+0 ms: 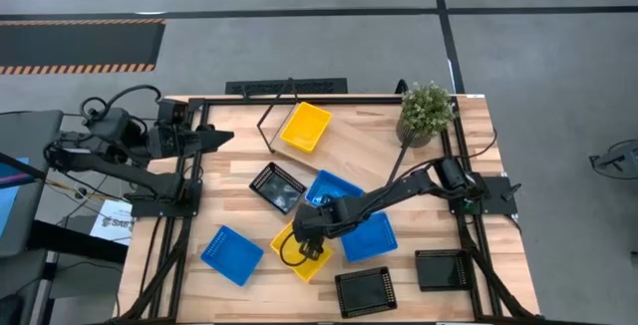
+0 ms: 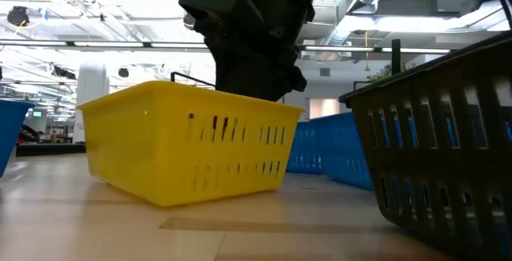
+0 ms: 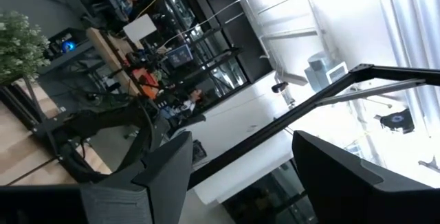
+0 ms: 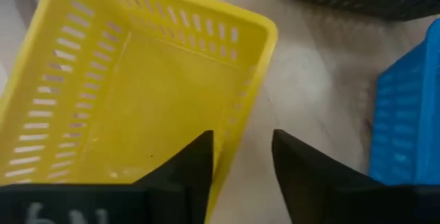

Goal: Stack baskets on shelf by color
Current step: Stack the yellow bin on the top of the yellow bin on the shelf

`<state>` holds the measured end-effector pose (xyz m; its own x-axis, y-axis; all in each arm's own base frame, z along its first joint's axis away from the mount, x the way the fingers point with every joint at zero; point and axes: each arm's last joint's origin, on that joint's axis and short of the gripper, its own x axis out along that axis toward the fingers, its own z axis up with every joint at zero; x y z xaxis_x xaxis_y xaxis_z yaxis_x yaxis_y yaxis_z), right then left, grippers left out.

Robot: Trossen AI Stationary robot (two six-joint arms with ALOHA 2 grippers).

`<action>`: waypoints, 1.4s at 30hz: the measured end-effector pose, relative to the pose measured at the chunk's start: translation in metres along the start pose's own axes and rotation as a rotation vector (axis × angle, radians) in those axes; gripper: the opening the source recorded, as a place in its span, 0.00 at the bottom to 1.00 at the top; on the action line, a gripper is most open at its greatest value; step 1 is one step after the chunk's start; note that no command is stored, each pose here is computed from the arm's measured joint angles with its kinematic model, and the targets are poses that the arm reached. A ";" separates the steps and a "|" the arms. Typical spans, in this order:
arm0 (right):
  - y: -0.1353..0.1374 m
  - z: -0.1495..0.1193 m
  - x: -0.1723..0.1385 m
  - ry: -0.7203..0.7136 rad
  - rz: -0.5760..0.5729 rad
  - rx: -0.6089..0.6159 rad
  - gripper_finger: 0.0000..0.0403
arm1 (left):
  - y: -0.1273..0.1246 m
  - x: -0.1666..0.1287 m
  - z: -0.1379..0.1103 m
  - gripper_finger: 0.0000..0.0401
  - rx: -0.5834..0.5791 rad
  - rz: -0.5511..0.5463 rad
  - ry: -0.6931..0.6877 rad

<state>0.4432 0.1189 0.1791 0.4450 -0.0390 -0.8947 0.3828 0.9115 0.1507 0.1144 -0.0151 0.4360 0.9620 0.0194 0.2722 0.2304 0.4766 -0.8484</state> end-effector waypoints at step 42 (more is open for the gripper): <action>-0.171 0.115 -0.115 -0.763 -0.053 1.413 0.04 | -0.016 -0.053 0.031 0.59 0.020 0.009 -0.360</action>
<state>0.4197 -0.0797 0.3051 0.5225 -0.6362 -0.5677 0.6222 -0.1707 0.7640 0.0557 0.0039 0.4491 0.8502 0.3299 0.4103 0.2162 0.4919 -0.8434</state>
